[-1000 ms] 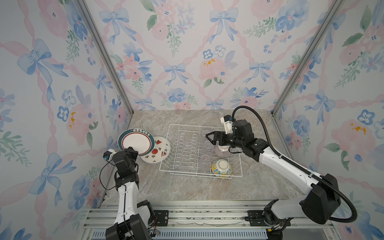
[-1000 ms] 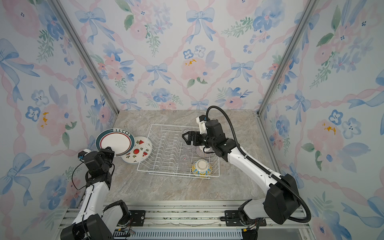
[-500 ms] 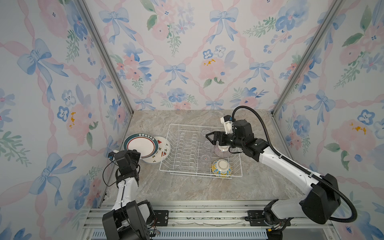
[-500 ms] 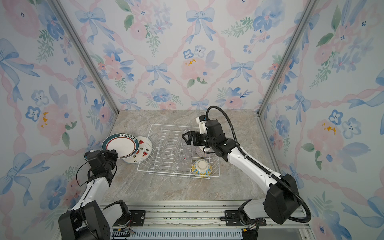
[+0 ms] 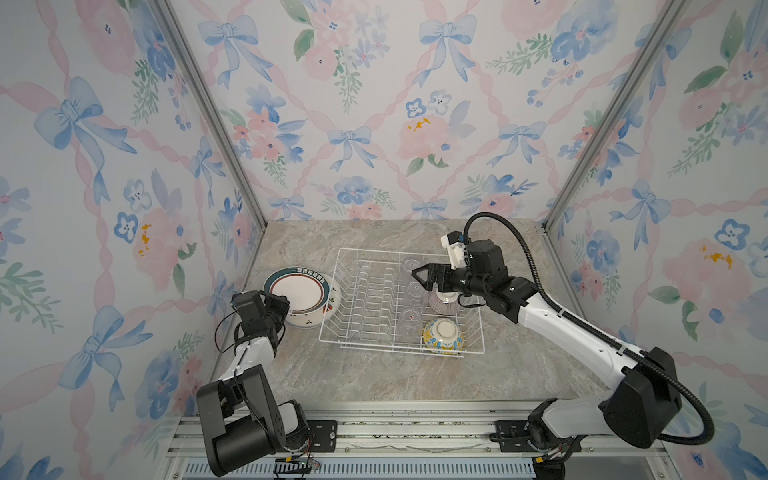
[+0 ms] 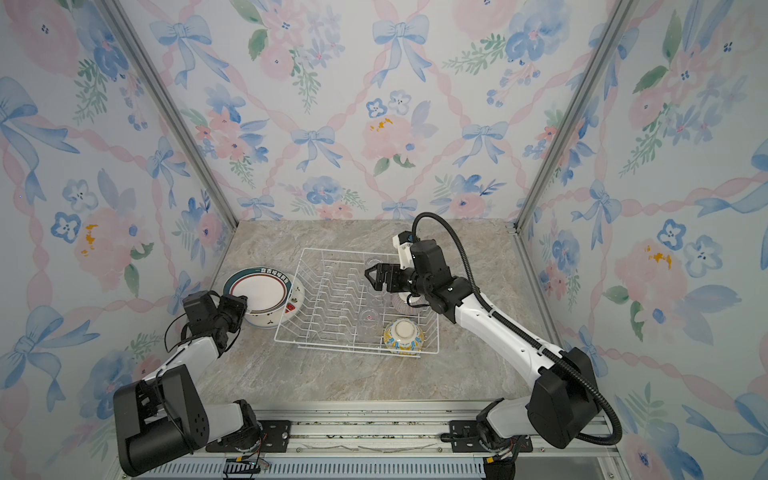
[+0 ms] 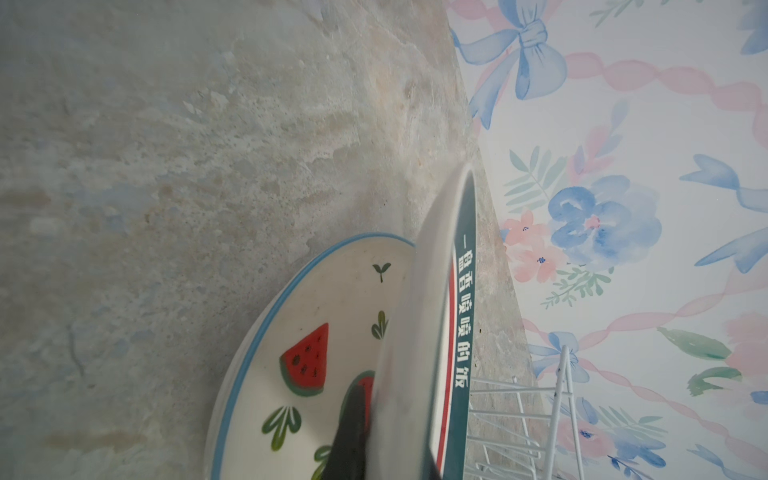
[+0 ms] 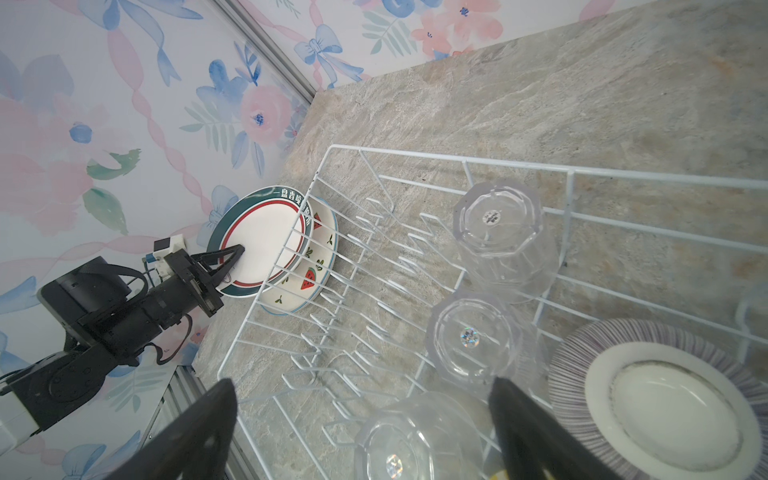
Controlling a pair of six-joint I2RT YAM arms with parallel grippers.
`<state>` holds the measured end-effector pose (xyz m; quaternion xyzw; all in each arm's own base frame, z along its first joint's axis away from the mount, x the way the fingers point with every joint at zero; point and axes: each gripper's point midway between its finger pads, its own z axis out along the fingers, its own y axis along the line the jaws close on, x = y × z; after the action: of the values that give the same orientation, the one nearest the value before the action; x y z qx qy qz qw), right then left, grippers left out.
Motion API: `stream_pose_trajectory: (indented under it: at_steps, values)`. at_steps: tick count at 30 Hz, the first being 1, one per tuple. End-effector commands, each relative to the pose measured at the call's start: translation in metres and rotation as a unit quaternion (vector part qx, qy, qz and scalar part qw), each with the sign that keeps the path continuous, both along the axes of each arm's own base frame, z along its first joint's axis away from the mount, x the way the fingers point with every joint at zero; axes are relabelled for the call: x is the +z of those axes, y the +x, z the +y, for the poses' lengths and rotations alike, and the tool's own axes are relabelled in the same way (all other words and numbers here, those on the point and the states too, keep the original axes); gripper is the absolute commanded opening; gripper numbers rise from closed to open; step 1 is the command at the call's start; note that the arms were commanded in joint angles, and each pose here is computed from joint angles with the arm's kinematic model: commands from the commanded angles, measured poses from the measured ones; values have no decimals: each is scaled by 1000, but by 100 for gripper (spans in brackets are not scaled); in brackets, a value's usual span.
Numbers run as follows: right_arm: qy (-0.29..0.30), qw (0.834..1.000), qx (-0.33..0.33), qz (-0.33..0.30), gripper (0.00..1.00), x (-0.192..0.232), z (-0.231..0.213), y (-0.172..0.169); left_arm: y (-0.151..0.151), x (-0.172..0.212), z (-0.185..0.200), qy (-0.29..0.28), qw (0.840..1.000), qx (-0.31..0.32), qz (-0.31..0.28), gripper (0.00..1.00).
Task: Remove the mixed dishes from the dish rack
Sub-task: 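Lower the green-rimmed plate onto the watermelon-print plate with the left gripper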
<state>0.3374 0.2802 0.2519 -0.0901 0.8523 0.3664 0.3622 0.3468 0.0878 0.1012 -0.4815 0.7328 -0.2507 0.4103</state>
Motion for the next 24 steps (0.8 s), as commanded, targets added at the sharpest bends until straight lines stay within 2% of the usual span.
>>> stream_pose_trajectory:
  at_steps: [1,5,6,8,9,16,18,19,24]
  values:
    - [-17,1000,-9,5,97,-10,-9,3,17,21,-6,12,999,-32,-35,0]
    - [-18,1000,-8,7,97,-11,-8,4,19,15,-10,9,999,-43,-28,12]
    - [-18,1000,-8,8,97,-12,-8,4,19,14,-10,9,999,-44,-27,17]
    - [-18,1000,-8,8,97,-12,-8,5,19,13,-11,8,999,-47,-25,36]
    - [-18,1000,-7,8,97,-12,-7,5,18,12,-11,7,999,-47,-23,41]
    - [-17,1000,-8,5,97,-12,-8,5,19,14,-16,17,997,-67,-20,66]
    - [-18,1000,-8,5,97,-12,-8,5,17,12,-17,24,997,-70,-11,79]
    - [-17,1000,-9,4,97,-12,-8,6,16,12,-17,28,997,-70,-7,95]
    - [-23,1000,-7,9,97,-15,-10,5,9,4,-12,53,995,-74,39,98]
